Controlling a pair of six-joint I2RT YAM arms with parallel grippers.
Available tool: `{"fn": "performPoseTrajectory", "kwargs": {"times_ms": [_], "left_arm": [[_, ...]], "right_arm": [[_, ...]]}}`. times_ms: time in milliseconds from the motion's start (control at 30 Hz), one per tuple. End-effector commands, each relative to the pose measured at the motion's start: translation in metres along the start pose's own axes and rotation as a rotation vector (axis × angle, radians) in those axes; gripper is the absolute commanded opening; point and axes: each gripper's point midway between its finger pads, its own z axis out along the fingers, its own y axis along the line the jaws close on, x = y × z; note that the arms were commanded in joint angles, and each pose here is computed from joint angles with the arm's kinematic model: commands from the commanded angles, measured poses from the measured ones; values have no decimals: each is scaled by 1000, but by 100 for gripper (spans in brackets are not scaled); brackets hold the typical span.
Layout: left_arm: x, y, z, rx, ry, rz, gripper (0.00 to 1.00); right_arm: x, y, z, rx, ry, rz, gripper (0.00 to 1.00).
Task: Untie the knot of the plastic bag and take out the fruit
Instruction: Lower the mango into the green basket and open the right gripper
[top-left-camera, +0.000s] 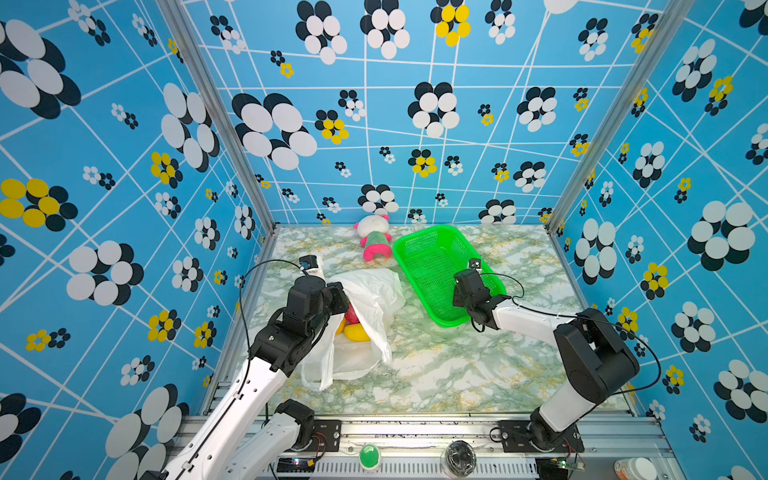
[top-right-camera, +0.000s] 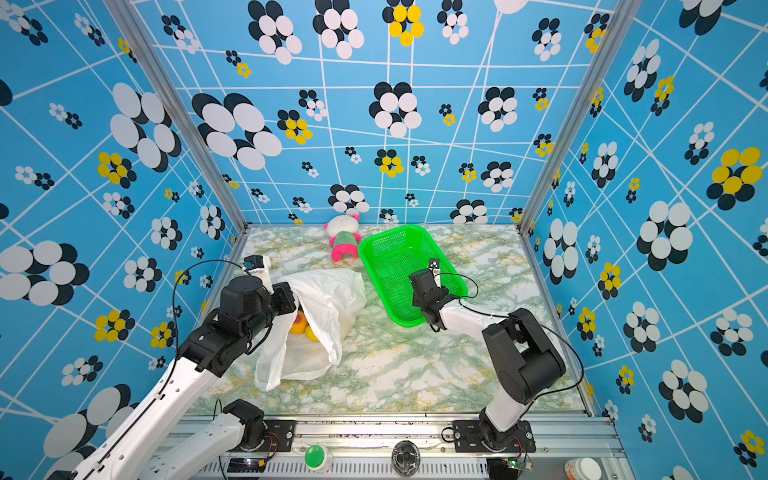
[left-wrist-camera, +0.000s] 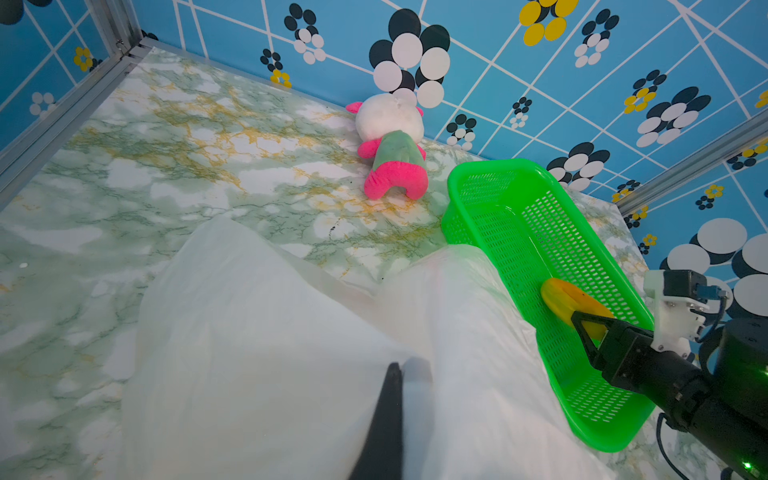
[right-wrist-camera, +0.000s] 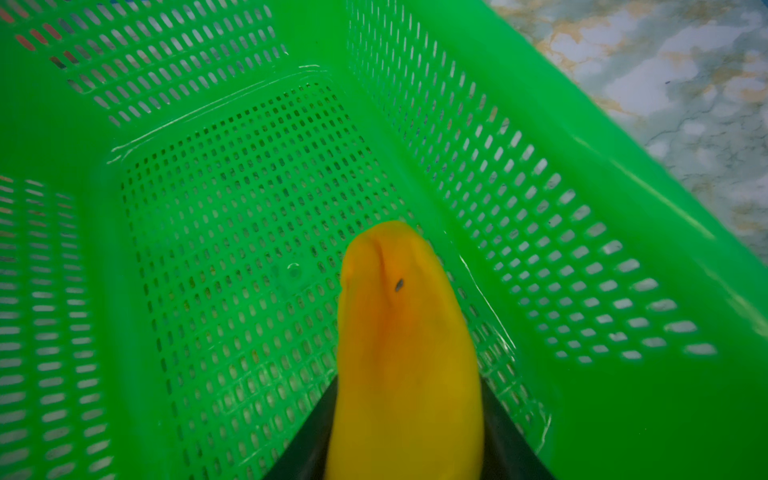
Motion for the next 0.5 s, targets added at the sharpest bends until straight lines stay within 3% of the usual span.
{"fn": "performPoseTrajectory", "kwargs": {"times_ms": [0,167,333,467], "left_arm": [[-9,1,-6,-10,-16,1,0],[-9,1,-6,-10,-16,-1,0],[-8,2,-6,-13,-13,-1,0],[-8,2,-5,-15,-11,-1,0]], "right_arm": [[8,-2,9,27,51,-28,47],[9,-1,12,31,57,-27,50],[5,-5,1,14,24,-6,82],[-3,-1,-13,-41,8,4,86]]}}
